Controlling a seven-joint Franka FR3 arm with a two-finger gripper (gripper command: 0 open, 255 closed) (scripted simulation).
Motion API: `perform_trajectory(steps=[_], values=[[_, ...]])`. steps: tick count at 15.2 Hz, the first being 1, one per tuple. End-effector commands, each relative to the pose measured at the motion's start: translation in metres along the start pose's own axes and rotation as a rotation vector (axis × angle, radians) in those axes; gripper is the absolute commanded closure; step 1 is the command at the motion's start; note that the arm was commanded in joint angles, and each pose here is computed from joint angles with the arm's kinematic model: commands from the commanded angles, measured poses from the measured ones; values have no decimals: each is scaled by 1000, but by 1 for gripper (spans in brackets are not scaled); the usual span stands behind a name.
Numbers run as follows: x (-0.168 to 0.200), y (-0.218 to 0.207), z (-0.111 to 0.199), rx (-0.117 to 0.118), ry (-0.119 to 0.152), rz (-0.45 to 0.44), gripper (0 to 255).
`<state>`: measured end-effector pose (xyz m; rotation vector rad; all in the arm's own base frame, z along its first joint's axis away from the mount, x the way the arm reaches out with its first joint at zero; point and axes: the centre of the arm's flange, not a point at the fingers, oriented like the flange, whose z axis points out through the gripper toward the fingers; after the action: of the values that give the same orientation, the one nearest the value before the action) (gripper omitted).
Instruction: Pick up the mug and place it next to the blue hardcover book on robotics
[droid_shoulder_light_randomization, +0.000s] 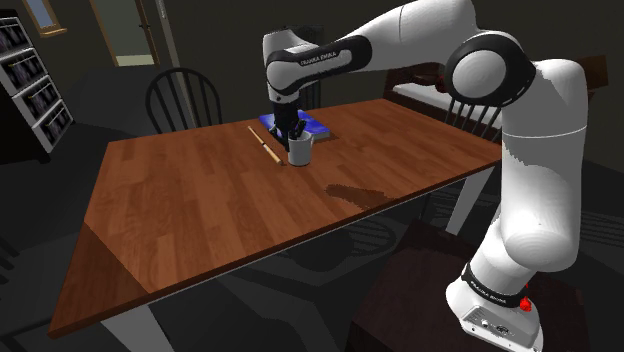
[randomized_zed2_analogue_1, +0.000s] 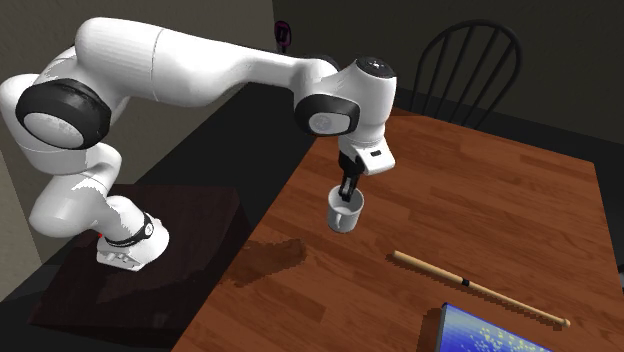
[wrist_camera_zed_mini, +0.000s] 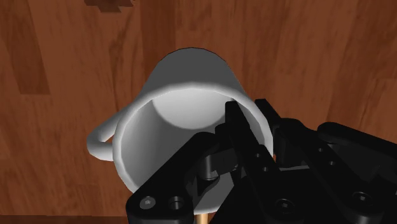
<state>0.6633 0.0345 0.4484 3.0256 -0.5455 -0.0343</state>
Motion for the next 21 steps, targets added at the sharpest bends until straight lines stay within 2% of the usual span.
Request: perform_trajectory(steps=[1, 13, 21], values=[[0, 1, -11, 0, 0, 0, 255], [-1, 5, -73, 0, 0, 0, 255], [44, 97, -47, 0, 0, 0, 255]])
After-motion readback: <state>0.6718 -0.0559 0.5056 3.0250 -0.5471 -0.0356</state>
